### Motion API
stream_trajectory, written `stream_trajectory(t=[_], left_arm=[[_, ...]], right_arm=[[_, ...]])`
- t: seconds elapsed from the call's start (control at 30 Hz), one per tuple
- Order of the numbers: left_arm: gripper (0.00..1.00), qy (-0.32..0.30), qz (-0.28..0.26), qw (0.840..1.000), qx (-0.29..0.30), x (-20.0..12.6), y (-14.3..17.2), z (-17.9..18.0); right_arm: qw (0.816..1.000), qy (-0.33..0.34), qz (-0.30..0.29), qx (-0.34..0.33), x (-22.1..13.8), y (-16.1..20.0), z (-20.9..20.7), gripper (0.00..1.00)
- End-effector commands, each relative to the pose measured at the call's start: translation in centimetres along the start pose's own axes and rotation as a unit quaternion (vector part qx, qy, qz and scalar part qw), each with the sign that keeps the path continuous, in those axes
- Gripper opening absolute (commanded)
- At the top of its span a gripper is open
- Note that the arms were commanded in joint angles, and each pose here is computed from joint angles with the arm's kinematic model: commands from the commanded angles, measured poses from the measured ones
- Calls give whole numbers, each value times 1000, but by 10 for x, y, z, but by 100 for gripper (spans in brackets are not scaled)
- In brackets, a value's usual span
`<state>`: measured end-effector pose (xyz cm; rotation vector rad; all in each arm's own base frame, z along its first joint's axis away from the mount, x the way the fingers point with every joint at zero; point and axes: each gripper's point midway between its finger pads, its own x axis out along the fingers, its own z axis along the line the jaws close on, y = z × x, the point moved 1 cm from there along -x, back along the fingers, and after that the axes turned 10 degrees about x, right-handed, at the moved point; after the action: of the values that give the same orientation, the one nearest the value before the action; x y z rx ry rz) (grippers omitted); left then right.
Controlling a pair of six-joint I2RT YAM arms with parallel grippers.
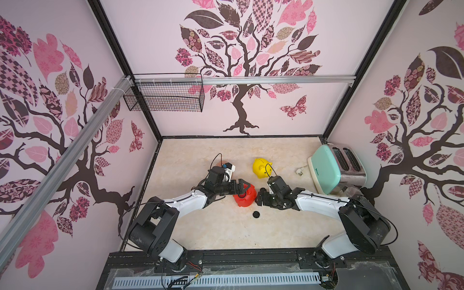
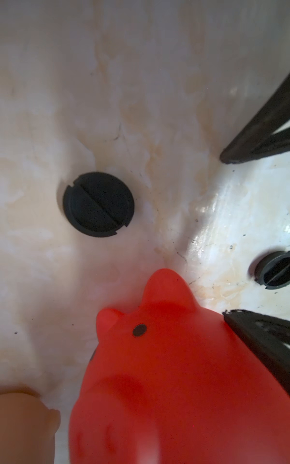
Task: Close piggy banks
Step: Adjust the piggy bank at the center of the board.
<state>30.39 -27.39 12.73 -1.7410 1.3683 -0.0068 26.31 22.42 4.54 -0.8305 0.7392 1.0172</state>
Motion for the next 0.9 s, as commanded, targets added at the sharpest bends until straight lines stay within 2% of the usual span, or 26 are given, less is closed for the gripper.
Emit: stream_trajectory(t=[0.0, 0.87], left_arm=[[95, 14, -6, 1000, -5, -8, 0, -10], [95, -36, -17, 999, -2, -40, 13, -5]], right_arm=[[1000, 22, 8, -5, 4, 1, -6, 94], [999, 44, -2, -16, 18, -25, -4, 97]])
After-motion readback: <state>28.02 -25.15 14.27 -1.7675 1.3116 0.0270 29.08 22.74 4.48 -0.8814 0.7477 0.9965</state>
